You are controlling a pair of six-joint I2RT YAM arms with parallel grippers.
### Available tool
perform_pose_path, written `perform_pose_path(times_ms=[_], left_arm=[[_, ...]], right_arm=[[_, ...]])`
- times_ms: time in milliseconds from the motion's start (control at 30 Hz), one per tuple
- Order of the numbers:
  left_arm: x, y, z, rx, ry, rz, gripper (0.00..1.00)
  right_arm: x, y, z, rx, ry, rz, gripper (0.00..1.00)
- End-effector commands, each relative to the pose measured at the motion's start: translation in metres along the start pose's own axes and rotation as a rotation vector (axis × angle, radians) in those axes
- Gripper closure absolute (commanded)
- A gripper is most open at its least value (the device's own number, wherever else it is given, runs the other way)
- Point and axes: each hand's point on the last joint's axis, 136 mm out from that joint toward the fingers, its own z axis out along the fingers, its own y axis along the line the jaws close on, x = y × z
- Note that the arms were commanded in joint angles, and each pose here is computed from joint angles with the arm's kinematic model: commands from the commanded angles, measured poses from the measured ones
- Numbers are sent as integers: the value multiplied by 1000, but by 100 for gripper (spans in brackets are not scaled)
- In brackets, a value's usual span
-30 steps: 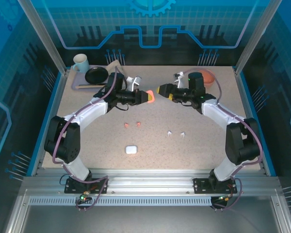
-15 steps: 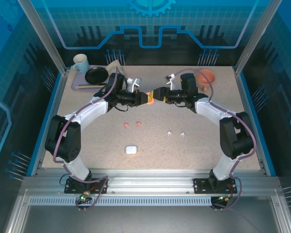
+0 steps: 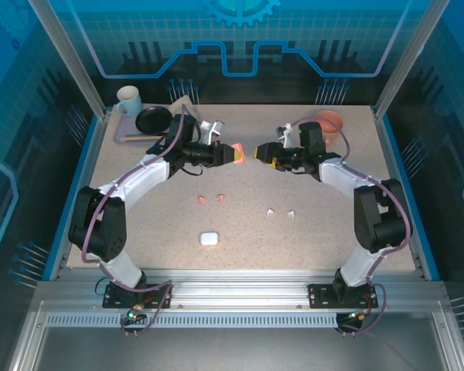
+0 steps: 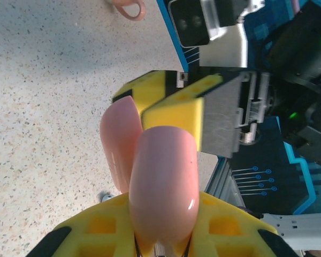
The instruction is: Insert wireless bluetooth earbuds into charging case
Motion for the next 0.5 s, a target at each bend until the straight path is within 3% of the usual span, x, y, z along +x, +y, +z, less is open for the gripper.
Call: perform_pose_path(times_ms=[0,233,467], left_arm=[[-4,-14,-9,53,-12,45,100],[-9,-20,-7,89,-9,51,100],[-13,-23,-7,96,-15,55,100]], right_arm=[[0,35,-11,-104,11,-52,43],[-2,57,-4,-176,64,-94,59],[2,67,12,-188,108,-113,63]])
